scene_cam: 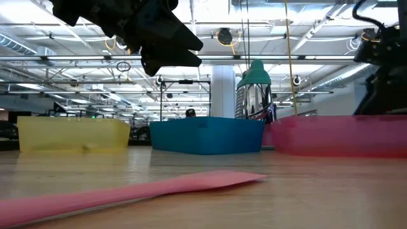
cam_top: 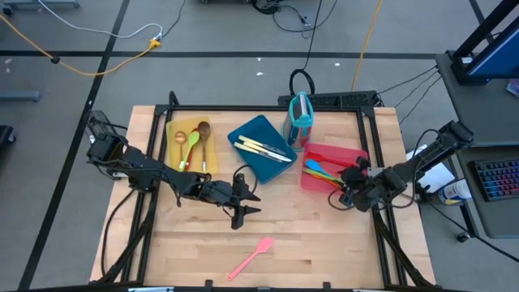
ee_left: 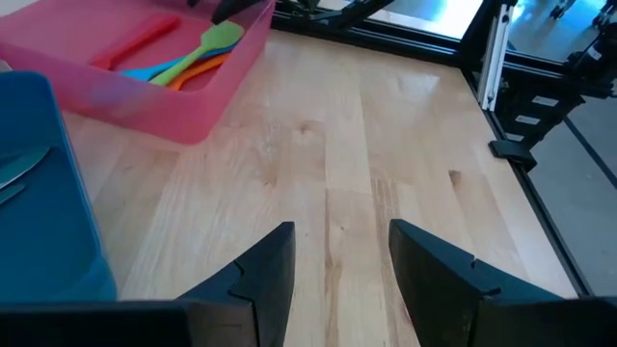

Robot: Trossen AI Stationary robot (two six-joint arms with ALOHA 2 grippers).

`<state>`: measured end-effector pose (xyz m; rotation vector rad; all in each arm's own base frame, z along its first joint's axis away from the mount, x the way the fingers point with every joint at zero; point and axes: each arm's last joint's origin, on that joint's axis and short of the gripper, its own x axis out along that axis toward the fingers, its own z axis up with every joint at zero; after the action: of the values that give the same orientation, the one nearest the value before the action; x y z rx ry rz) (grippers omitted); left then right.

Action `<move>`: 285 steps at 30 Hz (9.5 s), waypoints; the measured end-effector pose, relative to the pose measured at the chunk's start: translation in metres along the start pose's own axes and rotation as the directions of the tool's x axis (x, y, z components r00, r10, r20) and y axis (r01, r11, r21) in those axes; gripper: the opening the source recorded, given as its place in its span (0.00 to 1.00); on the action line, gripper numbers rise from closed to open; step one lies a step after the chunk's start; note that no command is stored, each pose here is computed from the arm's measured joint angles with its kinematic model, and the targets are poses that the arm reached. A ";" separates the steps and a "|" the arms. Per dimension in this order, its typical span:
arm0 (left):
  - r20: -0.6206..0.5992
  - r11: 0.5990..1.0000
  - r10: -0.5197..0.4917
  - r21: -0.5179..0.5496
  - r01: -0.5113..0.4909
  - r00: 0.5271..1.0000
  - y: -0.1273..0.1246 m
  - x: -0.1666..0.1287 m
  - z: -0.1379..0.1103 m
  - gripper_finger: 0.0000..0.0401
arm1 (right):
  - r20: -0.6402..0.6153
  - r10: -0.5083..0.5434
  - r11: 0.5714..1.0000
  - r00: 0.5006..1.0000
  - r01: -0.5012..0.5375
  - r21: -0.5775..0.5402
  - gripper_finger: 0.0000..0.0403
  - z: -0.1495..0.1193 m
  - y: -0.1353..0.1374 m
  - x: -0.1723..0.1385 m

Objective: Pick & Place Kitchen Items
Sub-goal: Put the pink spatula into the pink bin

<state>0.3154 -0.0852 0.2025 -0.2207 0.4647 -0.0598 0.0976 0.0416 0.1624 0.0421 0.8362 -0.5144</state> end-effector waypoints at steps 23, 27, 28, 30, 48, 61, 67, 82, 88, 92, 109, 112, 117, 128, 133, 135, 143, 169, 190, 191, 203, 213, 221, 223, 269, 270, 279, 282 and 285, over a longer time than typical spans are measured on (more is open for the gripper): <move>-0.037 0.992 -0.125 -0.040 0.124 0.991 -0.044 -0.009 -0.016 0.44 | 0.635 0.451 0.886 0.627 -0.403 -0.230 0.51 0.082 0.080 -0.017; -0.050 0.986 -0.163 -0.035 0.162 0.985 -0.057 -0.013 -0.021 0.44 | 0.617 0.455 0.882 0.642 -0.421 -0.211 0.53 0.079 0.092 -0.006; -0.053 0.985 -0.172 -0.038 0.170 0.984 -0.060 -0.014 -0.023 0.44 | 0.614 0.455 0.881 0.645 -0.428 -0.202 0.53 0.078 0.095 -0.003; -0.053 0.984 -0.175 -0.041 0.173 0.983 -0.066 -0.016 -0.025 0.44 | 0.609 0.459 0.877 0.647 -0.441 -0.192 0.52 0.076 0.100 0.002; -0.016 0.993 -0.076 -0.097 0.074 0.997 -0.109 -0.023 -0.062 0.44 | 0.642 0.536 0.811 0.548 -0.545 -0.212 0.50 0.069 0.129 0.027; 0.021 0.999 -0.040 -0.003 0.040 0.999 -0.147 0.007 -0.120 0.44 | 0.649 0.552 0.799 0.523 -0.556 -0.231 0.50 0.069 0.131 0.027; -0.039 0.995 0.002 0.095 0.001 0.999 -0.166 0.024 -0.136 0.44 | 0.656 0.548 0.807 0.519 -0.534 -0.252 0.50 0.071 0.130 0.027; -0.129 0.999 0.040 0.016 -0.038 0.991 -0.176 0.014 -0.156 0.44 | 0.655 0.567 0.791 0.499 -0.552 -0.265 0.50 0.071 0.131 0.026; -0.139 0.996 0.056 -0.057 -0.065 0.989 -0.176 0.018 -0.168 0.44 | 0.655 0.568 0.791 0.499 -0.552 -0.265 0.50 0.071 0.131 0.026; -0.142 0.992 0.060 -0.101 -0.075 0.988 -0.174 0.022 -0.174 0.44 | 0.655 0.568 0.791 0.499 -0.552 -0.265 0.50 0.071 0.131 0.026; -0.460 0.993 0.093 -0.026 -0.118 0.883 -0.153 0.044 -0.147 0.12 | 0.650 0.569 0.792 0.504 -0.549 -0.267 0.50 0.071 0.131 0.027; -0.476 0.991 0.107 -0.020 -0.133 0.873 -0.149 0.046 -0.145 0.11 | 0.650 0.569 0.792 0.504 -0.549 -0.267 0.50 0.070 0.131 0.027; -0.412 0.999 0.041 -0.006 -0.048 0.910 -0.148 0.054 -0.137 0.14 | 0.611 0.642 0.737 0.463 -0.592 -0.326 0.50 0.069 0.133 0.026; -0.480 0.990 0.056 -0.084 -0.109 0.876 -0.145 0.051 -0.142 0.30 | 0.357 0.725 0.686 0.589 -0.568 -0.456 0.50 0.084 0.196 0.053; -0.465 0.989 0.074 -0.077 -0.124 0.882 -0.144 0.051 -0.142 0.29 | 0.257 0.780 0.615 0.571 -0.621 -0.487 0.50 0.083 0.227 0.073; -0.456 0.989 0.083 -0.074 -0.131 0.886 -0.144 0.052 -0.141 0.27 | 0.243 0.778 0.615 0.580 -0.621 -0.485 0.50 0.081 0.234 0.081; -0.444 0.989 0.087 -0.071 -0.131 0.892 -0.143 0.053 -0.141 0.23 | 0.197 0.735 0.663 0.649 -0.628 -0.407 0.50 0.072 0.244 0.119; -0.431 0.991 0.089 -0.052 -0.123 0.898 -0.143 0.054 -0.140 0.22 | 0.056 0.775 0.596 0.630 -0.699 -0.395 0.24 0.061 0.242 0.135; -0.334 0.998 0.058 -0.011 -0.065 0.941 -0.148 0.058 -0.133 0.22 | 0.048 0.807 0.560 0.588 -0.738 -0.375 0.08 0.051 0.252 0.122; -0.333 0.998 0.058 -0.009 -0.065 0.941 -0.148 0.058 -0.133 0.22 | 0.051 0.809 0.558 0.585 -0.740 -0.375 0.07 0.051 0.252 0.121; -0.325 0.998 0.063 0.025 -0.058 0.944 -0.147 0.059 -0.133 0.22 | 0.101 0.824 0.547 0.558 -0.733 -0.404 0.04 0.056 0.255 0.113; -0.306 0.994 0.107 0.047 -0.097 0.946 -0.140 0.033 -0.089 0.22 | 0.058 0.804 0.557 0.591 -0.716 -0.420 0.03 0.072 0.244 0.089; -0.229 0.988 0.144 0.090 -0.127 0.963 -0.136 0.013 -0.057 0.22 | 0.011 0.758 0.596 0.652 -0.686 -0.417 0.01 0.081 0.230 0.071; -0.221 0.988 0.144 0.086 -0.128 0.965 -0.136 0.010 -0.054 0.22 | 0.012 0.743 0.611 0.669 -0.670 -0.422 0.01 0.082 0.228 0.066; -0.227 0.983 0.181 0.080 -0.167 0.957 -0.132 0.003 -0.049 0.22 | -0.252 0.056 0.997 0.966 -0.043 0.056 0.00 0.065 -0.013 -0.085; -0.227 0.983 0.181 0.080 -0.167 0.957 -0.132 0.003 -0.049 0.22 | -0.268 0.059 0.997 0.962 -0.046 0.055 0.00 0.063 -0.013 -0.083; -0.226 0.982 0.183 0.078 -0.170 0.957 -0.132 0.004 -0.048 0.22 | -0.340 0.043 0.999 0.939 -0.037 0.025 0.00 0.042 -0.007 -0.063; -0.225 0.982 0.187 0.076 -0.174 0.956 -0.130 0.005 -0.047 0.22 | -0.341 0.035 0.999 0.939 -0.034 0.007 0.00 0.038 -0.006 -0.058; -0.224 0.981 0.192 0.072 -0.180 0.955 -0.128 0.006 -0.046 0.22 | -0.344 0.030 0.999 0.938 -0.040 -0.023 0.01 0.031 -0.004 -0.050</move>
<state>0.2989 -0.2195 0.1889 -0.1191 0.7126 0.0888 0.0892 0.0515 0.2199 0.1224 1.1838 -0.4670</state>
